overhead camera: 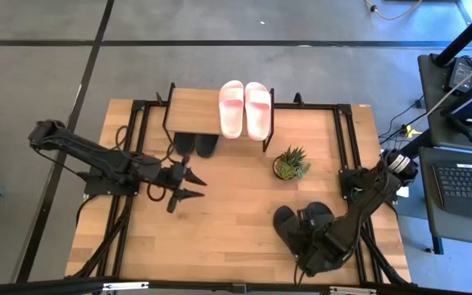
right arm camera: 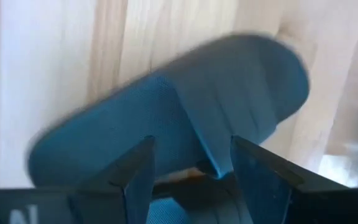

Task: Pick and place slides into the shelf
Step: Put the black slide under the shelf

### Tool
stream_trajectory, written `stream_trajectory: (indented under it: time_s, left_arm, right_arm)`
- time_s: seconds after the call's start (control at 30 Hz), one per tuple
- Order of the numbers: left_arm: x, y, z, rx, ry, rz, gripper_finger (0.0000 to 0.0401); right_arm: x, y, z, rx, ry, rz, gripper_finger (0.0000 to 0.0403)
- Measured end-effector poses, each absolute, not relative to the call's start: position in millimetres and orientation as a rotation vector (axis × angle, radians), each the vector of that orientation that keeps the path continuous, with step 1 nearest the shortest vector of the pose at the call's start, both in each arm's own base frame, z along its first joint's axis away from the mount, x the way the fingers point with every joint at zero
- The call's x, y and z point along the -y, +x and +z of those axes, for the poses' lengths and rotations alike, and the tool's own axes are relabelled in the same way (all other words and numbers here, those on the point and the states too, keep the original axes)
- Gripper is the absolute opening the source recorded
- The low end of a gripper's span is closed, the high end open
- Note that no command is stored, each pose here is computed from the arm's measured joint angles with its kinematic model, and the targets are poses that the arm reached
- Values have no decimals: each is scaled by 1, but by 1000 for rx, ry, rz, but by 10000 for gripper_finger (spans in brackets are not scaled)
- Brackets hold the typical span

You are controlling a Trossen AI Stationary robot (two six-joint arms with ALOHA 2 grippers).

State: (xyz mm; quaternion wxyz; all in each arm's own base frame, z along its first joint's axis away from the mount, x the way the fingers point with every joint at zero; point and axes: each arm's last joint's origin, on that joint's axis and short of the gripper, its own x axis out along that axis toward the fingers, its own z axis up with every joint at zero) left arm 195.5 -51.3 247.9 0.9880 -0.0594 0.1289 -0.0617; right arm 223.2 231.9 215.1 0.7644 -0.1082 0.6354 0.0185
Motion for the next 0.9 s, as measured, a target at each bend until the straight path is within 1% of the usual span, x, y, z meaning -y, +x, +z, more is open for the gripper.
stream_trajectory:
  time_s: [0.1,0.23,0.4,0.47,0.57,0.63,0.83,0.9]
  left_arm:
    - [50,194,248,-259,-94,-86,156]
    - [50,194,248,-256,-89,-85,156]
    - [50,194,249,-255,-89,-85,156]
    - [50,194,249,-255,-89,-85,156]
    - [50,195,248,-258,-88,-85,156]
    - [50,195,247,-262,-87,-84,156]
    - [50,195,248,-259,-88,-82,156]
    - [50,195,248,-259,-88,-82,156]
  right_arm:
    - [-233,223,197,-1402,-276,41,206]
    - [-233,226,185,-1375,-314,-50,206]
    - [-231,231,178,-1349,-310,-128,205]
    - [-230,232,176,-1350,-286,-156,198]
    - [-228,234,175,-1352,-257,-183,170]
    - [-227,235,175,-1353,-253,-188,139]
    - [-224,240,176,-1352,-239,-201,21]
    - [-224,242,180,-1351,-230,-204,14]
